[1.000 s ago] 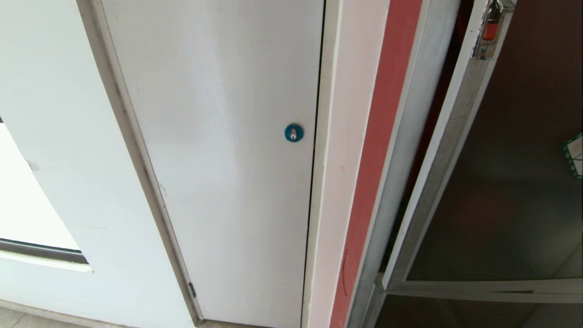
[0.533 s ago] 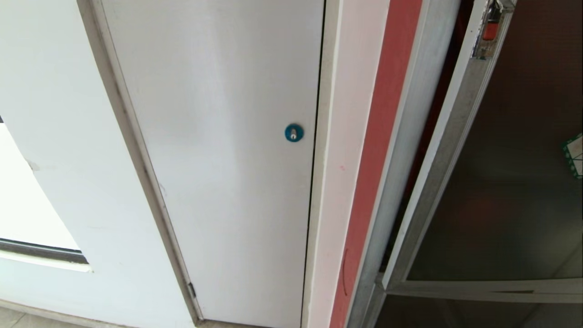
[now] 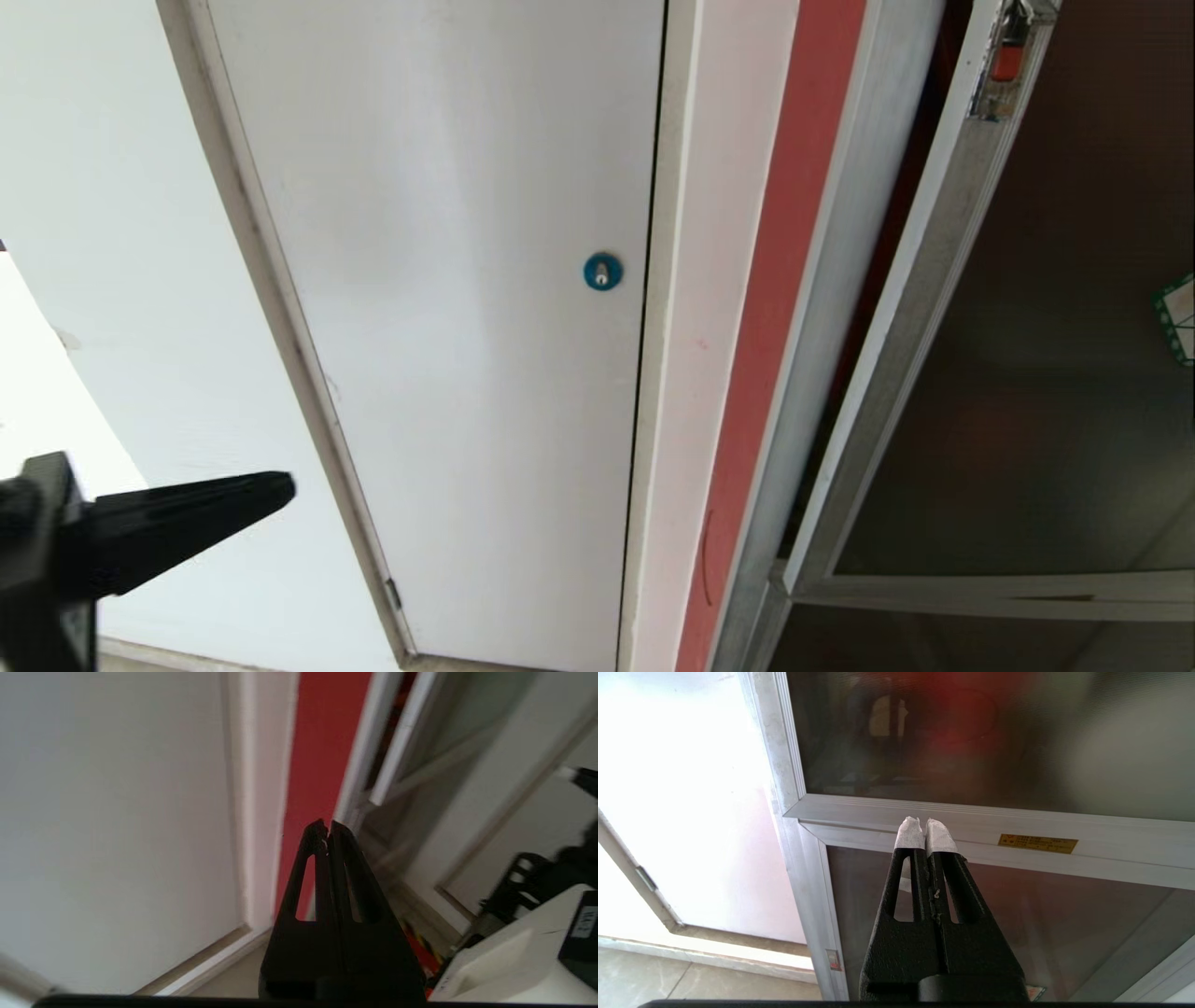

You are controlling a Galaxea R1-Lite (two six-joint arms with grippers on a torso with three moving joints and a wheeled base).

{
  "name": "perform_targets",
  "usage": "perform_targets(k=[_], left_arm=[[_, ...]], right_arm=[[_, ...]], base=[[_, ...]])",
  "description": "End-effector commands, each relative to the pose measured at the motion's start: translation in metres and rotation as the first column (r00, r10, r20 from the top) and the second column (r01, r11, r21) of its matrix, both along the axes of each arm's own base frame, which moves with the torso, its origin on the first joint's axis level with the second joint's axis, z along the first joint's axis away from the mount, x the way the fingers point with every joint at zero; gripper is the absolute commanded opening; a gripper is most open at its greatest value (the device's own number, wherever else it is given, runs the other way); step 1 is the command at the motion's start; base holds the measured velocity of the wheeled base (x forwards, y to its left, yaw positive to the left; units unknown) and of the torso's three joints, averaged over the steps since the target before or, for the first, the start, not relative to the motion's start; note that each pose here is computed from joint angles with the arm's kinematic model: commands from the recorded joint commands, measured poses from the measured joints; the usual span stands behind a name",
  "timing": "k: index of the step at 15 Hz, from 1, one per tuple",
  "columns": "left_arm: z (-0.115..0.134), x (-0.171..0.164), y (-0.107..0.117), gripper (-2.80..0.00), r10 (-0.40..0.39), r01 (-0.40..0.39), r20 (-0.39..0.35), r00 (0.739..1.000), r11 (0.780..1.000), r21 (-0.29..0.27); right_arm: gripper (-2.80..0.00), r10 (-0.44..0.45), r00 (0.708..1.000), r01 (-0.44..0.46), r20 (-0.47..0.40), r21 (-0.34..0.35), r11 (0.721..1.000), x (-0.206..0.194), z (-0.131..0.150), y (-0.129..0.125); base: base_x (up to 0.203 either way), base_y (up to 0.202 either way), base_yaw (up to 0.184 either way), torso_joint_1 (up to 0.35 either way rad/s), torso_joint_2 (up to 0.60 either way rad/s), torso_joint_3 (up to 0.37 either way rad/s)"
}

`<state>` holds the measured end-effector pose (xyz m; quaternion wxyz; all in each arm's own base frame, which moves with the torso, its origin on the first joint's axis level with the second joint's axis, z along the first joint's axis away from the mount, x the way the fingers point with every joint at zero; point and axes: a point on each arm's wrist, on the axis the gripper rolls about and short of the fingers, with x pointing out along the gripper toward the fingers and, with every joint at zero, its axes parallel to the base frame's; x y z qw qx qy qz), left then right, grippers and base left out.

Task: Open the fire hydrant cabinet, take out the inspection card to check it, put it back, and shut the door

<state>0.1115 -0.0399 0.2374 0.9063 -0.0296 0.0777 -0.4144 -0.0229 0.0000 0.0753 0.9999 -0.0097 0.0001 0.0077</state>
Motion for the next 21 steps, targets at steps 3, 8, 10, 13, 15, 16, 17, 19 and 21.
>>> perform_targets(k=[3, 8, 10, 13, 15, 16, 17, 19, 21], left_arm=[[-0.027, 0.087, -0.074, -2.80, -0.258, 0.264, -0.150, 0.954, 0.965, 0.015], [-0.028, 0.129, -0.154, -2.80, -0.427, 0.428, -0.091, 0.900, 0.904, -0.003], [-0.031, 0.137, -0.179, -2.80, -0.433, 0.435, -0.085, 0.897, 0.901, 0.005], [-0.030, 0.145, -0.217, -2.80, -0.357, 0.358, -0.048, 0.933, 0.933, 0.026], [-0.031, 0.148, -0.235, -2.80, -0.365, 0.365, -0.036, 0.931, 0.931, 0.024], [-0.033, 0.148, -0.242, -2.80, -0.372, 0.373, -0.034, 0.928, 0.928, 0.026], [-0.037, 0.149, -0.248, -2.80, -0.378, 0.380, -0.035, 0.925, 0.925, 0.034], [-0.036, 0.152, -0.260, -2.80, -0.392, 0.392, -0.016, 0.920, 0.920, 0.027], [-0.036, 0.155, -0.275, -2.80, -0.410, 0.410, 0.001, 0.912, 0.912, 0.020]], right_arm=[[-2.80, 0.001, 1.000, -0.001, 0.000, 0.000, 1.000, 0.000, 0.000, 0.000], [-2.80, 0.001, 1.000, -0.001, 0.000, 0.000, 1.000, 0.000, 0.000, 0.000], [-2.80, 0.002, 1.000, -0.002, 0.000, 0.000, 1.000, 0.000, 0.000, 0.000], [-2.80, 0.000, 1.000, 0.000, 0.000, 0.000, 1.000, 0.000, 0.000, 0.000], [-2.80, 0.001, 1.000, -0.001, 0.000, 0.000, 1.000, 0.000, 0.000, 0.000], [-2.80, 0.002, 1.000, -0.002, 0.000, 0.000, 1.000, 0.000, 0.000, 0.000], [-2.80, 0.001, 1.000, -0.001, 0.000, 0.000, 1.000, 0.000, 0.000, 0.000], [-2.80, 0.000, 1.000, 0.000, 0.000, 0.000, 1.000, 0.000, 0.000, 0.000], [-2.80, 0.001, 1.000, -0.001, 0.000, 0.000, 1.000, 0.000, 0.000, 0.000]], base=[[0.000, 0.000, 0.000, 0.000, 0.00, 0.000], [0.000, 0.000, 0.000, 0.000, 0.00, 0.000], [0.000, 0.000, 0.000, 0.000, 0.00, 0.000], [0.000, 0.000, 0.000, 0.000, 0.00, 0.000], [0.000, 0.000, 0.000, 0.000, 0.00, 0.000], [0.000, 0.000, 0.000, 0.000, 0.00, 0.000], [0.000, 0.000, 0.000, 0.000, 0.00, 0.000], [0.000, 0.000, 0.000, 0.000, 0.00, 0.000], [0.000, 0.000, 0.000, 0.000, 0.00, 0.000]])
